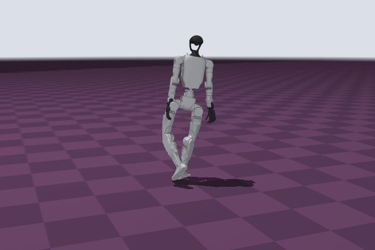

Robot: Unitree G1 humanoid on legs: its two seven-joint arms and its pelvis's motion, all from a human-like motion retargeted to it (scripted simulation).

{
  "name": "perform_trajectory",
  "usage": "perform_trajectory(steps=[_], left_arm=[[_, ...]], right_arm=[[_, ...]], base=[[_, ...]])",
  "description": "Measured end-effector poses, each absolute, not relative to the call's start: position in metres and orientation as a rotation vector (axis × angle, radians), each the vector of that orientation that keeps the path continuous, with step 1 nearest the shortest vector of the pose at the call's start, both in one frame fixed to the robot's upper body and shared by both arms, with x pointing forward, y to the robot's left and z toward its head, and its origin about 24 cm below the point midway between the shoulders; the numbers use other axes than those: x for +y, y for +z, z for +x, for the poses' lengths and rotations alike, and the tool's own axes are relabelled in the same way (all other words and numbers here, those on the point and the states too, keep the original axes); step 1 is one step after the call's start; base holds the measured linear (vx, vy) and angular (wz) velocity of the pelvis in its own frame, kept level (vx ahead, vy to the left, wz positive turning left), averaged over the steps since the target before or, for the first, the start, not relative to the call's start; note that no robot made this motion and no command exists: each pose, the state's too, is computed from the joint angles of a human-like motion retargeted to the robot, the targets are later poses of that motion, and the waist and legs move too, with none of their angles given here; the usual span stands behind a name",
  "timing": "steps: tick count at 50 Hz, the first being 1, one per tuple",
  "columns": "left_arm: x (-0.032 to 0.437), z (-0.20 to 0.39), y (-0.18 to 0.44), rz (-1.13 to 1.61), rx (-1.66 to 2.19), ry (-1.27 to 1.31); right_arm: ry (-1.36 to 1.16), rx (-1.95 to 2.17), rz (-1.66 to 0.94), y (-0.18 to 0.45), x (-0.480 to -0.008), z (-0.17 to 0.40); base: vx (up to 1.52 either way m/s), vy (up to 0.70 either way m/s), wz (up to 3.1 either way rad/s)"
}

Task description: Upper body actions

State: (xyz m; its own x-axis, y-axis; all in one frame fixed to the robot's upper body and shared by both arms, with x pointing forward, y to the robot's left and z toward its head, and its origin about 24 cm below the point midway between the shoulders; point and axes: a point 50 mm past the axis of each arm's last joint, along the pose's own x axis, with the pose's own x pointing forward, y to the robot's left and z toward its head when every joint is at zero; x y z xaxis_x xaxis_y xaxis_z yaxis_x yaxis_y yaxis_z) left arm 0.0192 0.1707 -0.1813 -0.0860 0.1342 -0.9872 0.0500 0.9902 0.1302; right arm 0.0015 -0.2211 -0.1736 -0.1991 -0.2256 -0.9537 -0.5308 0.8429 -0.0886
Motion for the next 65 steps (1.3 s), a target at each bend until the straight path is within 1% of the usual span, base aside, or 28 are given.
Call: perform_trajectory(steps=[5,10,14,18,24,27,31,37,42,46,50,59,65], left_arm=[[0.165,0.030,-0.181,0.122,1.618,0.034],[0.161,0.025,-0.182,0.080,1.612,0.078],[0.162,0.009,-0.182,0.033,1.665,0.144],[0.163,-0.010,-0.180,-0.016,1.750,0.213],[0.172,-0.008,-0.179,-0.053,1.760,0.302],[0.176,-0.006,-0.179,-0.049,1.751,0.322],[0.181,-0.004,-0.178,-0.074,1.734,0.363],[0.197,-0.017,-0.174,-0.020,1.809,0.347],[0.201,-0.027,-0.173,0.016,1.849,0.321],[0.198,-0.022,-0.174,-0.003,1.831,0.321],[0.193,-0.009,-0.176,-0.021,1.793,0.322],[0.184,0.021,-0.178,-0.002,1.701,0.286],[0.182,0.041,-0.178,0.008,1.623,0.270]], right_arm=[[0.349,1.635,-0.594,-0.175,-0.212,0.038],[0.424,1.544,-0.619,-0.175,-0.201,0.058],[0.482,1.535,-0.645,-0.176,-0.195,0.058],[0.529,1.583,-0.664,-0.177,-0.196,0.043],[0.450,1.665,-0.587,-0.178,-0.205,0.017],[0.442,1.728,-0.595,-0.176,-0.214,0.006],[0.422,1.691,-0.644,-0.175,-0.218,0.023],[0.454,1.538,-0.634,-0.175,-0.202,0.059],[0.486,1.494,-0.650,-0.175,-0.196,0.067],[0.479,1.509,-0.671,-0.175,-0.199,0.059],[0.433,1.599,-0.653,-0.176,-0.207,0.038],[0.290,1.898,-0.492,-0.171,-0.218,-0.026],[0.296,1.881,-0.502,-0.172,-0.218,-0.024]], base=[[0.12,0.15,-0.63],[0.17,0.13,-0.91],[0.28,0.10,-1.83],[0.32,0.13,-0.57],[0.16,0.15,-0.58],[0.14,0.13,-1.14],[-0.01,0.06,-1.30],[0.01,-0.09,-1.64],[0.06,-0.19,-2.24],[0.11,-0.17,-2.36],[0.22,-0.21,-1.91],[0.37,-0.26,-1.13],[0.36,-0.26,-1.09]])
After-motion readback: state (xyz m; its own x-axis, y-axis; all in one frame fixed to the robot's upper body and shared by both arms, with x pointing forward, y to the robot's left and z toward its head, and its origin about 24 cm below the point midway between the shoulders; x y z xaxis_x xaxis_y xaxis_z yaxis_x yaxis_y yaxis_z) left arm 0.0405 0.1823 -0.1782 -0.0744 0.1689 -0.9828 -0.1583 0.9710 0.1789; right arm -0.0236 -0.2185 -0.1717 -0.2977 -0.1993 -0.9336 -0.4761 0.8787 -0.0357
